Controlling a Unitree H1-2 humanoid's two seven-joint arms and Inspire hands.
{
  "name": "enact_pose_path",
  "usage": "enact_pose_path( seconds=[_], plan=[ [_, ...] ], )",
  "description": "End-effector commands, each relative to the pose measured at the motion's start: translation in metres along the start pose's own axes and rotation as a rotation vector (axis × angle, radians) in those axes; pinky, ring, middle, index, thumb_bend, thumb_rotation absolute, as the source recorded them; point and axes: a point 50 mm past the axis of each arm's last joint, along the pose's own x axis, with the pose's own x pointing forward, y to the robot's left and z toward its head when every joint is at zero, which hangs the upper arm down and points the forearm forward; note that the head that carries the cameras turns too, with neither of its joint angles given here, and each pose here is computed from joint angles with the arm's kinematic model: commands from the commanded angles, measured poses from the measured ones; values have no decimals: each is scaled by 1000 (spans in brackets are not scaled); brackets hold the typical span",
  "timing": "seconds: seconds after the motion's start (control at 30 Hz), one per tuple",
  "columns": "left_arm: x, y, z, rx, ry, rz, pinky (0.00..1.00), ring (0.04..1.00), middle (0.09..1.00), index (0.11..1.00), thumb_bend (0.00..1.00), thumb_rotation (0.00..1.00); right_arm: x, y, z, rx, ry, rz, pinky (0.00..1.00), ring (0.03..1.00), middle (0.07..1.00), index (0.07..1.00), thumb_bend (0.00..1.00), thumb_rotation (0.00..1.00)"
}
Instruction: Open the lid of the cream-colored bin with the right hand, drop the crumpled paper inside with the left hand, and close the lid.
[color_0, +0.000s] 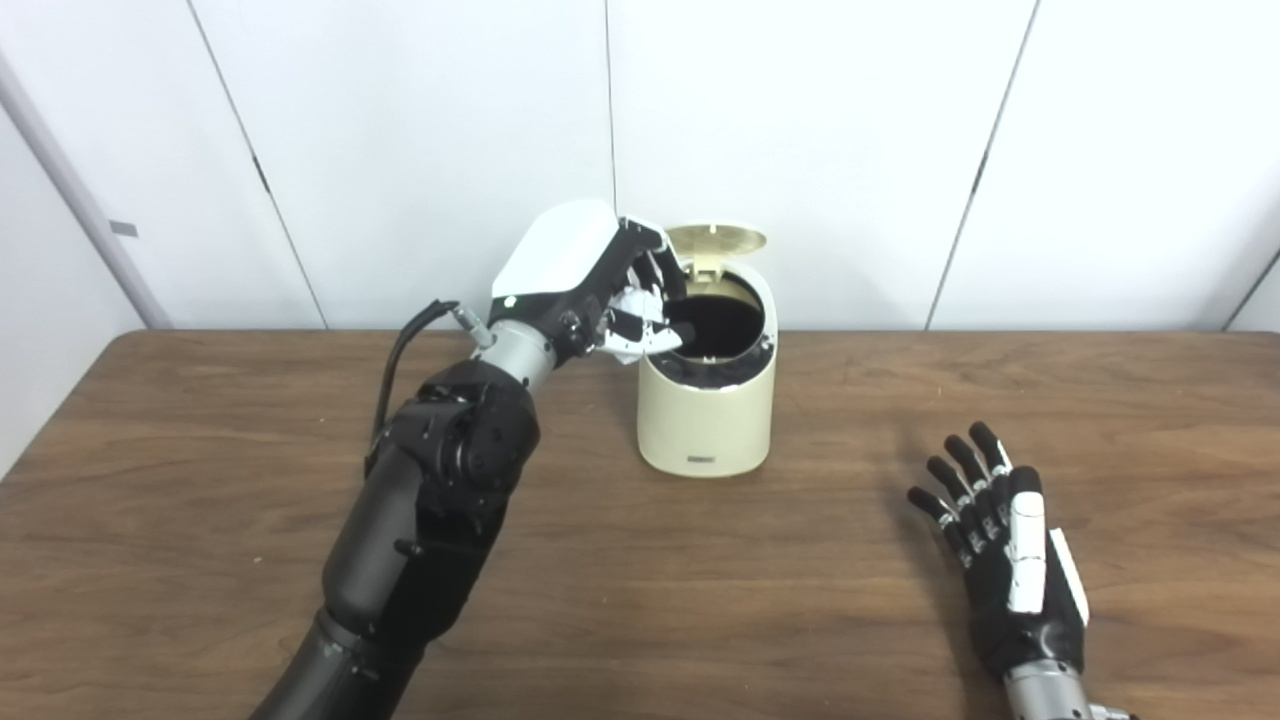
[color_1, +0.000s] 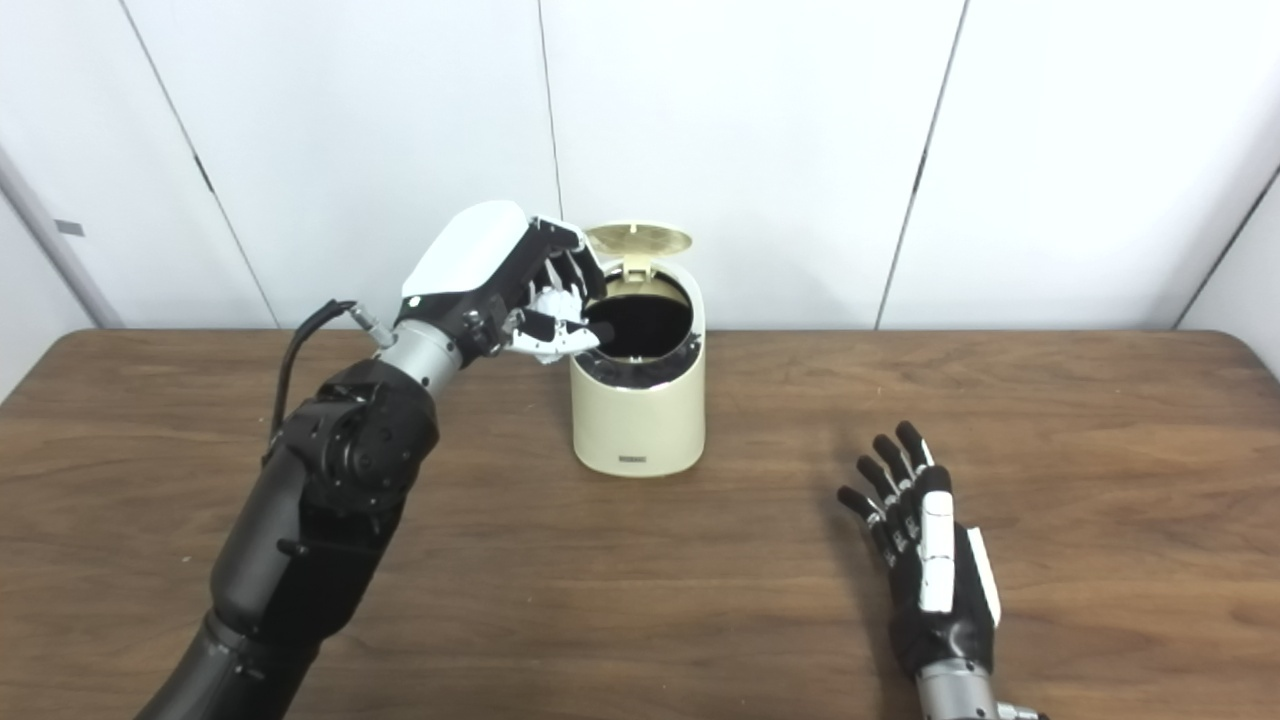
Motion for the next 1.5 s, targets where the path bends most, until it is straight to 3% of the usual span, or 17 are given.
enact_pose_path(
  seconds=[0.0, 0.67, 1.27, 1.47],
  plan=[
    [13, 22, 16, 19, -48, 84, 313, 383, 490, 506, 470, 0, -17, 7, -33, 56, 115, -33, 786, 901, 928, 953, 476, 978],
    [38, 3, 22, 28, -53, 57, 291, 390, 503, 514, 468, 0, -16, 8, -35, 61, 117, -43, 789, 907, 933, 956, 478, 985],
    [51, -24, 35, 62, -41, 94, 320, 382, 499, 502, 471, 0, -18, 8, -39, 50, 119, -49, 796, 912, 935, 959, 471, 1000],
    [52, -32, 39, 41, -40, 106, 275, 394, 529, 515, 465, 0, -18, 8, -41, 56, 127, -58, 802, 912, 933, 958, 470, 989]
  ],
)
